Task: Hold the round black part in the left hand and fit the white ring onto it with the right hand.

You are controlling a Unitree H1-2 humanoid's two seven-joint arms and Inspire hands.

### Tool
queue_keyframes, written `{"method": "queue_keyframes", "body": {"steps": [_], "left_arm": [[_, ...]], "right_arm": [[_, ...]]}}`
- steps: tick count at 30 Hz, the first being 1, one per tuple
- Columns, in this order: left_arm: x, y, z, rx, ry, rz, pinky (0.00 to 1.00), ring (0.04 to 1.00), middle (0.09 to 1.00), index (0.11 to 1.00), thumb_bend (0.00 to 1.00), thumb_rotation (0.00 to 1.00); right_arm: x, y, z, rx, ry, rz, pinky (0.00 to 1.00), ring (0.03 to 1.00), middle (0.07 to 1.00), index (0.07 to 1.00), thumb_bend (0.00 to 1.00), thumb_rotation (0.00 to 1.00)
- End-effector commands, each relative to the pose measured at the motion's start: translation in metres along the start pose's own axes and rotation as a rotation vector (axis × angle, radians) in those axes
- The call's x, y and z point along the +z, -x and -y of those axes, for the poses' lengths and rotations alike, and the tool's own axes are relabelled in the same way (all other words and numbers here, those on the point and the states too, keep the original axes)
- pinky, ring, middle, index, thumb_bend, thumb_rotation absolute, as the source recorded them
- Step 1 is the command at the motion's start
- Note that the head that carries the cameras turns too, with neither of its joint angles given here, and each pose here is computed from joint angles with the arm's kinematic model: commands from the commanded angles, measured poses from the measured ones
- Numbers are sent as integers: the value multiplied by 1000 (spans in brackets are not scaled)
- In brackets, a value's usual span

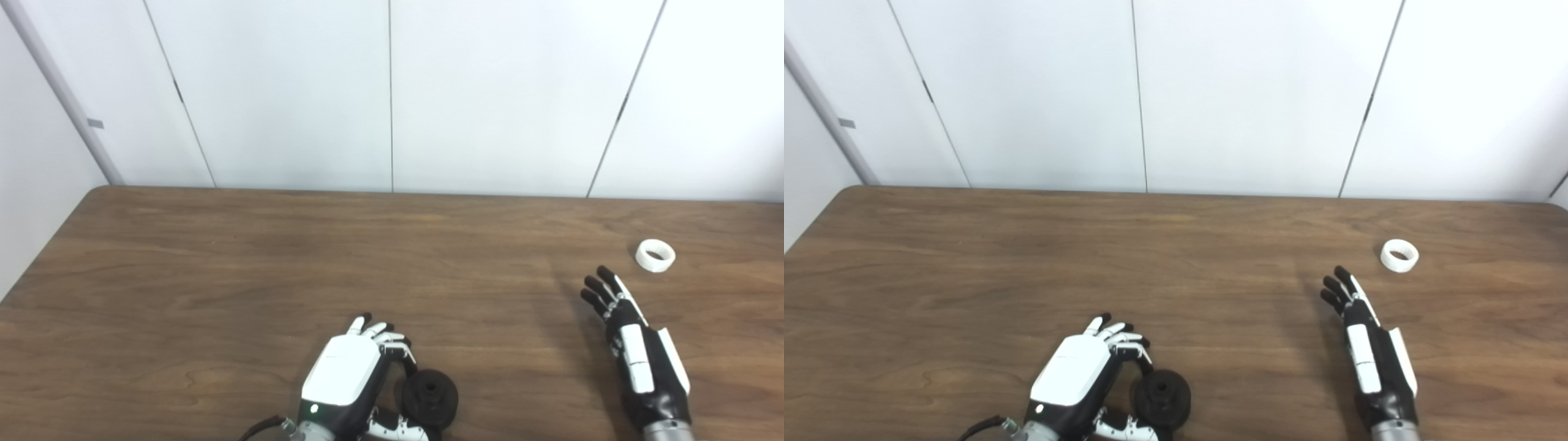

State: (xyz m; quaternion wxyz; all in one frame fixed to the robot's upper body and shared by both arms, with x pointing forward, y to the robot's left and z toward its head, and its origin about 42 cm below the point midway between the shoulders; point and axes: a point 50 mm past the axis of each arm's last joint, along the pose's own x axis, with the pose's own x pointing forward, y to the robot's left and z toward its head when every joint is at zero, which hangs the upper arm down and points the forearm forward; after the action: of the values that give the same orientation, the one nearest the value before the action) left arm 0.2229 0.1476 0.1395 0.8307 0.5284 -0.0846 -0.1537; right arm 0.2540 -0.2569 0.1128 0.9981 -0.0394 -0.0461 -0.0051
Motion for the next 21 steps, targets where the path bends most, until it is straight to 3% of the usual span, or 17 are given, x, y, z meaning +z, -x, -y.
{"method": "queue_keyframes", "body": {"steps": [1,11,21], "left_arm": [[-2,5,14,-54,-28,-5,1000,908,798,483,521,50],[-10,13,25,-69,-19,-16,1000,894,790,483,520,51],[-15,20,35,-74,-5,-33,1000,890,793,483,521,50]], "right_arm": [[-8,12,-7,-6,-27,-43,987,905,915,945,563,986],[-2,12,-12,-5,-15,-46,1000,911,916,939,629,995],[7,9,-11,-8,-15,-24,981,919,923,939,487,910]]}}
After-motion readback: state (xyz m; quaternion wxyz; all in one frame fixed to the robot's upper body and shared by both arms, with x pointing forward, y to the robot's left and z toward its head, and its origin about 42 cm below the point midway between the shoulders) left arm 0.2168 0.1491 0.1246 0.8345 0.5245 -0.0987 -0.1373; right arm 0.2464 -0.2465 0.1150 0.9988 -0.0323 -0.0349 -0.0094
